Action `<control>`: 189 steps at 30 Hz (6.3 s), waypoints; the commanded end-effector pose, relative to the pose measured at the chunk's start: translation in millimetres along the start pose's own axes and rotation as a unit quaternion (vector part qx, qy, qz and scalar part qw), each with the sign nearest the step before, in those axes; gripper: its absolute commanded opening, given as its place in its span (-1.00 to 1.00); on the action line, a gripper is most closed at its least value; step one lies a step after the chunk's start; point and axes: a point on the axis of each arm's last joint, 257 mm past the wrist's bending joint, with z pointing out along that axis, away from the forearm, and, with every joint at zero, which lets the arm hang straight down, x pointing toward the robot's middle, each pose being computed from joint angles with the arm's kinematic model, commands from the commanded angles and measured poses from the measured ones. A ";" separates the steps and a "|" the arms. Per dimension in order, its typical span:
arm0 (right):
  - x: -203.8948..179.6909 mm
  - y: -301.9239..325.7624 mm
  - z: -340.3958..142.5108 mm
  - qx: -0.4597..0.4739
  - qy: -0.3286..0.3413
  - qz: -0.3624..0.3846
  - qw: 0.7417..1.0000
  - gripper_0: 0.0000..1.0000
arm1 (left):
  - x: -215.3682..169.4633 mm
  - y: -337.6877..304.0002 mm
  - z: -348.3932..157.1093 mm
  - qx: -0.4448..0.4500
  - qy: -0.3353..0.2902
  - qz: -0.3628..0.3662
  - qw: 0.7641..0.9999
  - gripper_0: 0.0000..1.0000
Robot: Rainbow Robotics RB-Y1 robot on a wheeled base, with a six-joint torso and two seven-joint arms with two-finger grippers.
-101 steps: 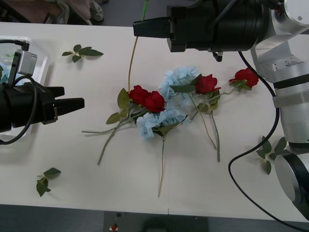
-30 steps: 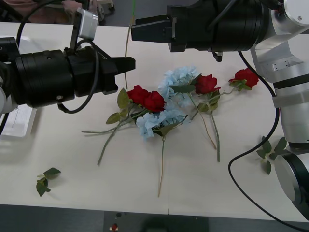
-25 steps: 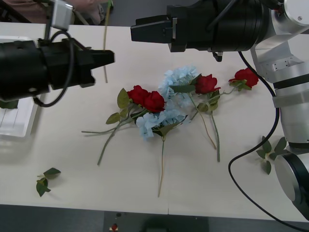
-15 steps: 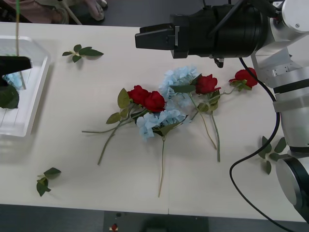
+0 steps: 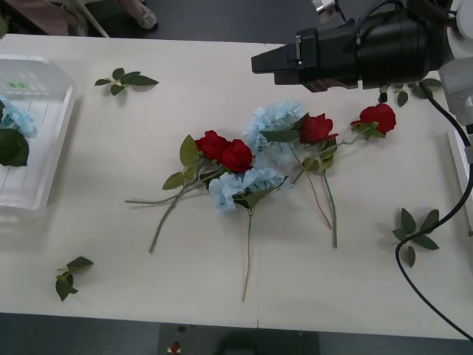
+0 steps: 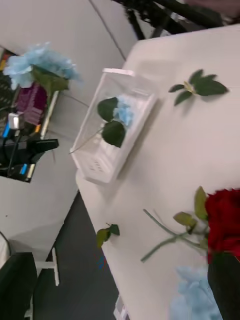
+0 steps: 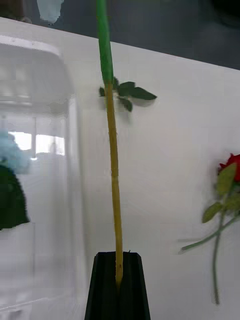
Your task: Put the red flowers into the right box and the blue flowers into the left box
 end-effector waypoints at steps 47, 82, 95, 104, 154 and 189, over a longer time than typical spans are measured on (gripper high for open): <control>75.7 -304.8 -149.2 0.493 -0.126 0.410 0.757 1.00 | -5.7 -40.2 13.1 -0.019 0.061 0.081 0.995 0.87; 93.9 -319.6 -87.0 0.515 -0.091 0.362 0.771 0.69 | 25.9 -210.8 247.0 -0.005 0.149 0.179 0.973 0.87; 96.2 -319.9 -85.9 0.515 -0.092 0.366 0.770 -0.99 | 77.2 -236.9 274.6 0.005 0.183 0.234 0.955 0.87; 97.2 -319.5 -87.3 0.517 -0.089 0.368 0.768 -1.00 | 86.0 -250.1 291.3 0.001 0.191 0.240 0.952 0.87; 110.3 -262.7 -456.9 0.573 0.045 0.172 0.800 -1.00 | 105.0 -255.3 322.1 -0.022 0.175 0.292 0.940 -1.00; 172.8 -373.8 -496.1 0.659 0.071 0.104 0.742 1.00 | -126.3 -327.4 123.9 0.097 0.018 0.229 0.968 -1.00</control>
